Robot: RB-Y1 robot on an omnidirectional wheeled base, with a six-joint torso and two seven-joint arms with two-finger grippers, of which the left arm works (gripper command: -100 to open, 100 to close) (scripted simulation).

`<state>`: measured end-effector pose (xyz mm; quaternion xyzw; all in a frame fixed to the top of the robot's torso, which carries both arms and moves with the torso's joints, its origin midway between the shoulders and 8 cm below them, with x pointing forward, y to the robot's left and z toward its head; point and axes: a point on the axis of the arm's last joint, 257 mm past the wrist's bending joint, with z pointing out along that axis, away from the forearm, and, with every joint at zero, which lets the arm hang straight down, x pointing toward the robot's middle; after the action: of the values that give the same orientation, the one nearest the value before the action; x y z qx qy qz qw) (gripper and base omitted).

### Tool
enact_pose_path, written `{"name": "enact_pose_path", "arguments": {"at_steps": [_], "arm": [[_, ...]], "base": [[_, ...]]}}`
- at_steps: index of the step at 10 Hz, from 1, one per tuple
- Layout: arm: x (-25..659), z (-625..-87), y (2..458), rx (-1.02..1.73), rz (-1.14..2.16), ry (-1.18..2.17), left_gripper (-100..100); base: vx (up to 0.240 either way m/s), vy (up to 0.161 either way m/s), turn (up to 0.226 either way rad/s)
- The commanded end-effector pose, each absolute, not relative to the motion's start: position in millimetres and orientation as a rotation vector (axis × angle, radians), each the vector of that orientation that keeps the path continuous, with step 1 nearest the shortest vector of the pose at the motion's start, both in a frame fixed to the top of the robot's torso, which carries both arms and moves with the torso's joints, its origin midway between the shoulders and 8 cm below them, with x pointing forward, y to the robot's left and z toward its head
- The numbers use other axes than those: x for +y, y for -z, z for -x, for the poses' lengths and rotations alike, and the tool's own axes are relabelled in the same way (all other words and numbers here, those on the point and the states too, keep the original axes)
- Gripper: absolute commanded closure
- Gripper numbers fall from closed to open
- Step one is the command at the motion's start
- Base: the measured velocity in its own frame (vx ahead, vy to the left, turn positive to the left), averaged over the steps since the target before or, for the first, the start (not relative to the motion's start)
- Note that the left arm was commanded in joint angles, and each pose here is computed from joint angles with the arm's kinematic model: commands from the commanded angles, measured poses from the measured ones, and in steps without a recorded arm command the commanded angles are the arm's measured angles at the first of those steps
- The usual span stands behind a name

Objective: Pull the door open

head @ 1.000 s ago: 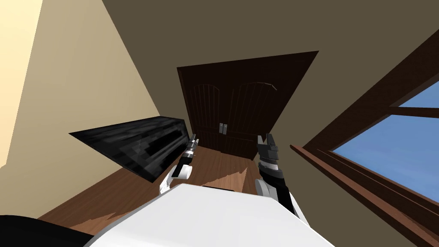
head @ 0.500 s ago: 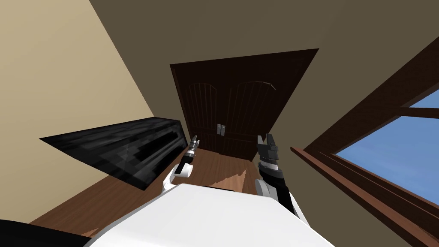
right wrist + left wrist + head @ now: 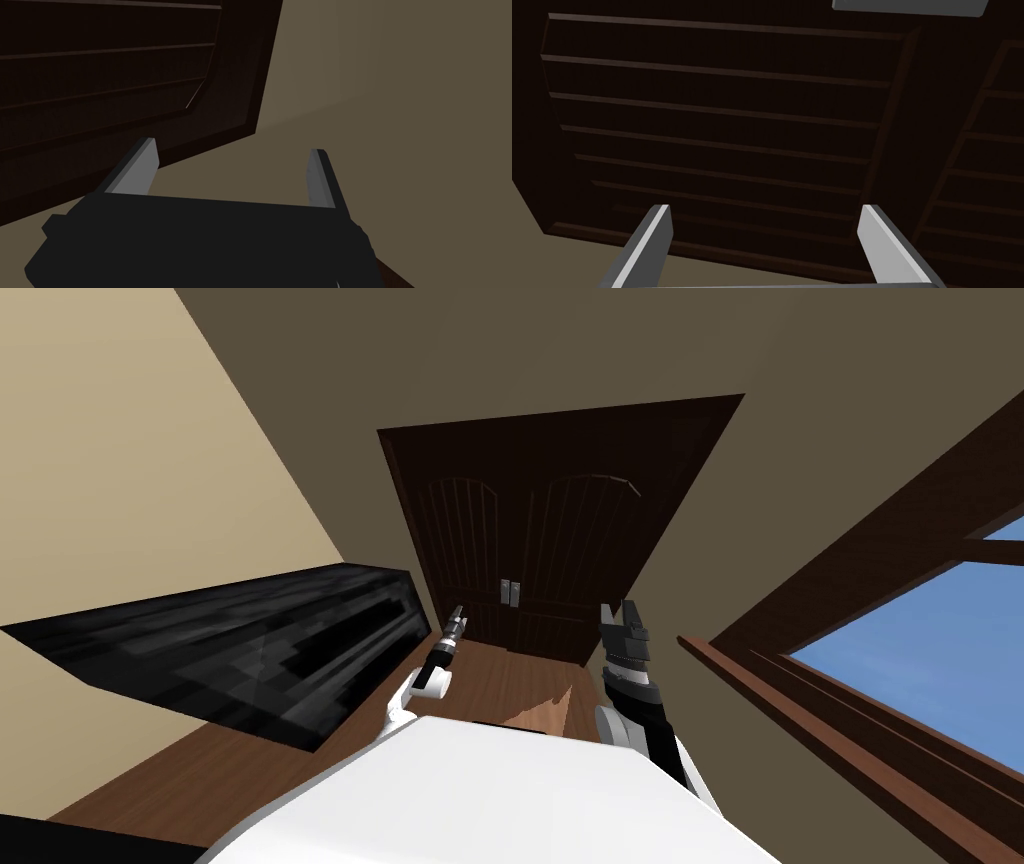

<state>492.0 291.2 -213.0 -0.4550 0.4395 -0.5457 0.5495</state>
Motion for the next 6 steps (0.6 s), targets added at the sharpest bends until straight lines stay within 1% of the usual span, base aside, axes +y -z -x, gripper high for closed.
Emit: {"name": "enact_pose_path", "arguments": {"at_steps": [1,3,5,6], "arm": [[290.8,-497.1,224.0,1.06,1.093,1.283,-100],[291.2,-502.4,235.3,1.082,1.111,1.273,-100],[291.5,-507.2,245.5,1.102,1.127,1.263,-100],[292.0,-511.7,255.4,1.121,1.143,1.252,-100]], "base": [[0.112,-0.055,-0.049],[0.105,-0.041,-0.047],[0.093,-0.02,-0.051],[0.153,-0.049,-0.077]]}}
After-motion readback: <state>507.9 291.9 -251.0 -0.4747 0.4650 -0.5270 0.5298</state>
